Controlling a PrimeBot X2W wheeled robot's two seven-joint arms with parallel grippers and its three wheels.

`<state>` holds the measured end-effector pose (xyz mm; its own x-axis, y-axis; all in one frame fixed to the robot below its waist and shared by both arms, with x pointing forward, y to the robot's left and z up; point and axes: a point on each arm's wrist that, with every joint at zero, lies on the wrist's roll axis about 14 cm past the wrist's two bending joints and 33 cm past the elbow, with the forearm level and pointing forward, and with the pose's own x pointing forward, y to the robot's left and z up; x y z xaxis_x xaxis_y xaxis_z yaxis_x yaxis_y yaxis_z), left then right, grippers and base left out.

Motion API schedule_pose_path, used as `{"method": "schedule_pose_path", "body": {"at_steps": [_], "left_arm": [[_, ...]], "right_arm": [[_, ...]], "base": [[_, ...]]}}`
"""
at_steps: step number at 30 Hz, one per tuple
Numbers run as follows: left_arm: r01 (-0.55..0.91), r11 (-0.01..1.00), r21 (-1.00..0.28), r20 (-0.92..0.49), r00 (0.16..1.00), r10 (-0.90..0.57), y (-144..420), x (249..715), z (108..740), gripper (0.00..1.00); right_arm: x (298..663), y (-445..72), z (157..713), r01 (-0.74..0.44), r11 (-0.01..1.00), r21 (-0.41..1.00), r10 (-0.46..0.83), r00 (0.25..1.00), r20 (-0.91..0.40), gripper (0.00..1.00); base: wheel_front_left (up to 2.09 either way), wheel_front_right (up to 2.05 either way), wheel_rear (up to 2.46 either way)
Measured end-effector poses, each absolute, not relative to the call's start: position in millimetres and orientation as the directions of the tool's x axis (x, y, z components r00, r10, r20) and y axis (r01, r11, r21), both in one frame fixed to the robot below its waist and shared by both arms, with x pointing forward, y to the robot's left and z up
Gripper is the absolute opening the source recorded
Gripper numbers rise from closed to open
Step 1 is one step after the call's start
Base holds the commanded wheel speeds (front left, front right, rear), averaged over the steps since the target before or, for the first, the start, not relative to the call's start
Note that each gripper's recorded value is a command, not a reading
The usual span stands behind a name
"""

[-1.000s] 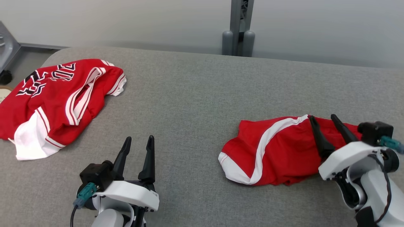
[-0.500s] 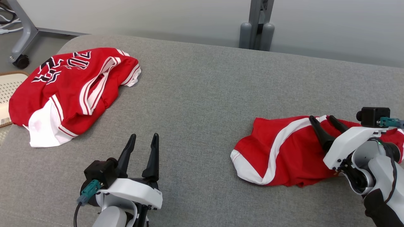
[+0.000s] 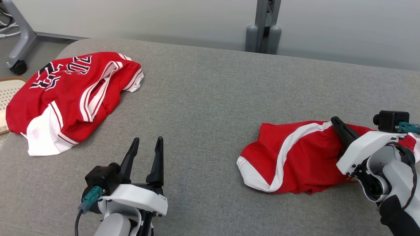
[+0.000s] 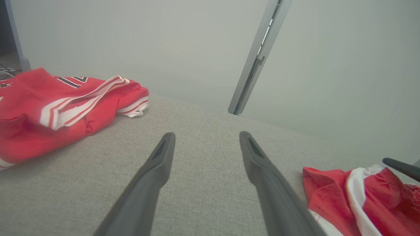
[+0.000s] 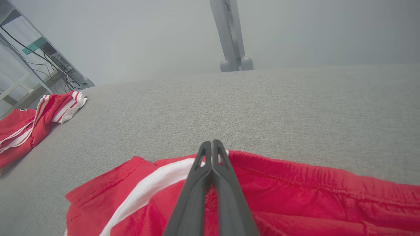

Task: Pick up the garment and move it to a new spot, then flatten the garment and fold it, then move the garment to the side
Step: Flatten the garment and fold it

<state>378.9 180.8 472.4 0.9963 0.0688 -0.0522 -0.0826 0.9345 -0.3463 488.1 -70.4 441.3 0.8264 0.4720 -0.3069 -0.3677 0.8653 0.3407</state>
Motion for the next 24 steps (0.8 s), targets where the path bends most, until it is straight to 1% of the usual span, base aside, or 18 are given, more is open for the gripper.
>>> {"method": "schedule_pose_path", "body": {"at_steps": [10, 16, 20, 23, 24], "left_arm": [[-0.066, 0.935, -0.349, -0.040, 0.998, 0.056, 176.5, 382.0, 476.1, 1.00], [-0.053, 0.935, -0.352, -0.021, 0.999, 0.049, 174.2, 380.7, 482.4, 1.00], [-0.045, 0.935, -0.352, -0.012, 0.999, 0.043, 171.7, 379.0, 484.9, 1.00], [-0.038, 0.934, -0.354, 0.004, 0.999, 0.042, 171.2, 379.8, 490.0, 1.00], [-0.038, 0.934, -0.354, 0.004, 0.999, 0.042, 171.2, 379.8, 490.0, 1.00]], "right_arm": [[484.5, -89.2, 449.2, -0.347, 0.874, 0.340, 0.443, 0.856, -0.265, 0.00], [490.4, -99.8, 489.3, -0.356, 0.871, 0.337, 0.409, 0.907, -0.100, 0.00], [485.6, -107.0, 508.5, -0.386, 0.884, 0.264, 0.408, 0.913, -0.030, 0.00], [485.3, -115.1, 543.0, -0.393, 0.896, 0.207, 0.383, 0.920, 0.088, 0.00], [485.3, -115.1, 543.0, -0.393, 0.896, 0.207, 0.383, 0.920, 0.088, 0.00]], "base": [[0.00, 0.00, 0.00], [0.00, 0.00, 0.00], [0.00, 0.00, 0.00], [0.00, 0.00, 0.00], [0.00, 0.00, 0.00]]}}
